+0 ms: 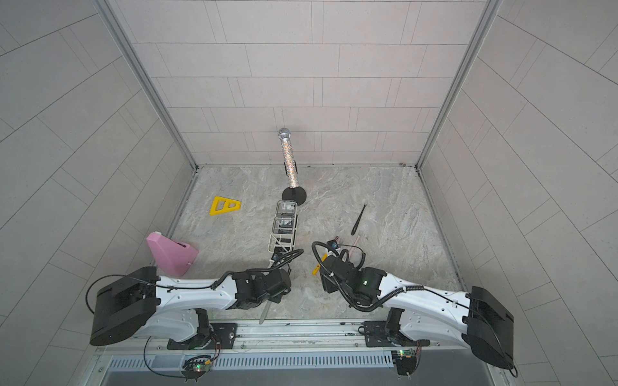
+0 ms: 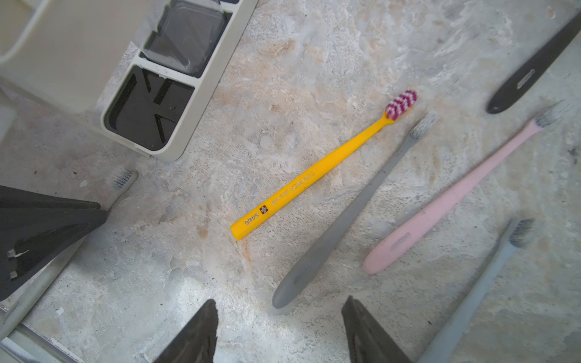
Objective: Place the toothbrush into the toothbrush holder
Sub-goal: Pick up the toothbrush from the center of the board.
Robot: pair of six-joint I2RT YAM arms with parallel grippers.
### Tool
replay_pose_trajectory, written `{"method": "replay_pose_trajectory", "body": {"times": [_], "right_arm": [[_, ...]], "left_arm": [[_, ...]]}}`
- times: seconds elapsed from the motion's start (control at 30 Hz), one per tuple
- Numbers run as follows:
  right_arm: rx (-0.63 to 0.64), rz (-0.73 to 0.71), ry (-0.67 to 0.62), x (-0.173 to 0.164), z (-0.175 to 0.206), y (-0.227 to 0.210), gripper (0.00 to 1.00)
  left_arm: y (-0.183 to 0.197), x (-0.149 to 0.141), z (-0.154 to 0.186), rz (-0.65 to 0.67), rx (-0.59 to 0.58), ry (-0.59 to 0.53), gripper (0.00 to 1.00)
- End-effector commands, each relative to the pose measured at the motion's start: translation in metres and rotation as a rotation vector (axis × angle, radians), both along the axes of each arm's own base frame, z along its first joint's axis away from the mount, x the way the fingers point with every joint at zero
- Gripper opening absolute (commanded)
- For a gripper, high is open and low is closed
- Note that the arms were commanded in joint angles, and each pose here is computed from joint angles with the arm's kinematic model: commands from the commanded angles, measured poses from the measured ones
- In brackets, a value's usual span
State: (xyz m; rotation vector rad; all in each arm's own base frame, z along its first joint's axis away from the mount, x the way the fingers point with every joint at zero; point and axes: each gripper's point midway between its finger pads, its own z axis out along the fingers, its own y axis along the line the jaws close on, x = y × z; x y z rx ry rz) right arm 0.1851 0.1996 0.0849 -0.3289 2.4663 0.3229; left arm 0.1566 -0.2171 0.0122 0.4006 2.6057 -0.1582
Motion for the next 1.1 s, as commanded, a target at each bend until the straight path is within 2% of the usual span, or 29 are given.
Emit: {"method": "replay_pose_trajectory", "body": {"times": [0.0,0.17,0.33,0.57,0.67,0.87,1.07], "right_arm": [[-0.012,-0.029,0.005,-0.001,-0.003,-0.008,0.66],[0.004,-0.019,0.011,-0.002,-0.002,-0.006,0.66],[0.101,0.049,0.011,-0.007,0.008,0.013,0.67],[0.323,0.185,-0.016,-0.015,0.055,0.050,0.69],[0.418,0.278,-0.014,-0.021,0.079,0.074,0.71],[0.596,0.408,-0.009,-0.025,0.125,0.121,0.77],[0.698,0.498,-0.045,-0.017,0.168,0.154,0.81]], "left_arm": [[0.029,-0.017,-0.011,0.030,0.076,0.069,0.06],[0.042,-0.018,0.008,0.061,0.053,0.046,0.04],[0.052,-0.013,0.042,0.108,-0.022,-0.022,0.04],[0.073,-0.001,0.121,0.156,-0.159,-0.194,0.04],[0.079,0.005,0.156,0.156,-0.169,-0.263,0.03],[0.057,0.027,0.227,0.116,-0.221,-0.404,0.03],[0.012,0.053,0.262,0.061,-0.266,-0.463,0.03]]}}
